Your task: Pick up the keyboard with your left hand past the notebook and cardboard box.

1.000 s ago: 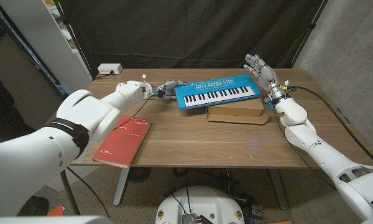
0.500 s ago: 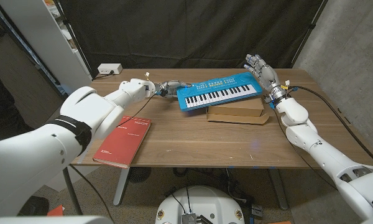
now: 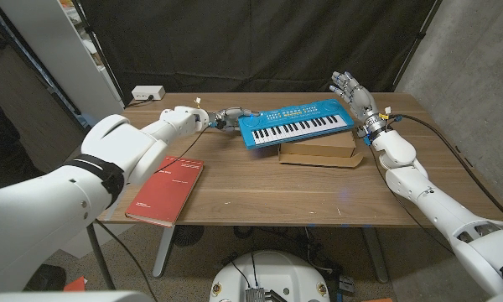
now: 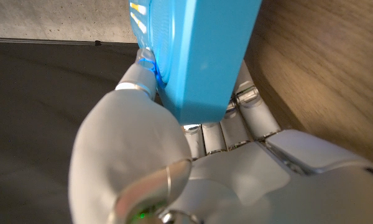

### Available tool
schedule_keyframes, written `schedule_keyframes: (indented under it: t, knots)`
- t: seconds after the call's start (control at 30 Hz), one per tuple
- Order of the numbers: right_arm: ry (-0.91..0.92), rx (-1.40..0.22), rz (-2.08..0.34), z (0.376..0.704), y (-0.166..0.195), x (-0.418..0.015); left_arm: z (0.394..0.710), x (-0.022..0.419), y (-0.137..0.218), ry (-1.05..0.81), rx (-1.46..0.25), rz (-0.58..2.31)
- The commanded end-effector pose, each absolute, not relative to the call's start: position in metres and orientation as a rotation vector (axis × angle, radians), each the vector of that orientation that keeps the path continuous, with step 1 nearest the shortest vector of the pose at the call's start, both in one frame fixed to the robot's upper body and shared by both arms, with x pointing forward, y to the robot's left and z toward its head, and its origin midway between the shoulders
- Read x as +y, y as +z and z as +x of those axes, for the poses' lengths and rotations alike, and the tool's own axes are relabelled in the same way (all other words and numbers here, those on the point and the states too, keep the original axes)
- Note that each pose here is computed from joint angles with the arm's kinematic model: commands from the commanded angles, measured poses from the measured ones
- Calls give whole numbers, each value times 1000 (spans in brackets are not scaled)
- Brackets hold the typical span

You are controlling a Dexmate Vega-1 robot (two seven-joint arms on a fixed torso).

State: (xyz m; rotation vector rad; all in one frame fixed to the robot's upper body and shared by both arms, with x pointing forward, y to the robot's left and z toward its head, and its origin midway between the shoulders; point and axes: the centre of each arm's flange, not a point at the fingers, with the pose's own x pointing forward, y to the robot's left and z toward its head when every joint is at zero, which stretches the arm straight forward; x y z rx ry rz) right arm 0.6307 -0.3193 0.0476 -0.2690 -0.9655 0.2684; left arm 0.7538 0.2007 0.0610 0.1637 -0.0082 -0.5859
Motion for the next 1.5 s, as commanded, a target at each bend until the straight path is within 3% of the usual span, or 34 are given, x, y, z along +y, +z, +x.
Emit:
schedule_keyframes:
  t: [0.03, 1.5]
  knots:
    - [265, -971, -277, 631, 49, -317, 752, 204, 61, -600, -2, 111]
    - [233, -1005, -303, 615, 52, -322, 722, 207, 76, -563, -223, 154]
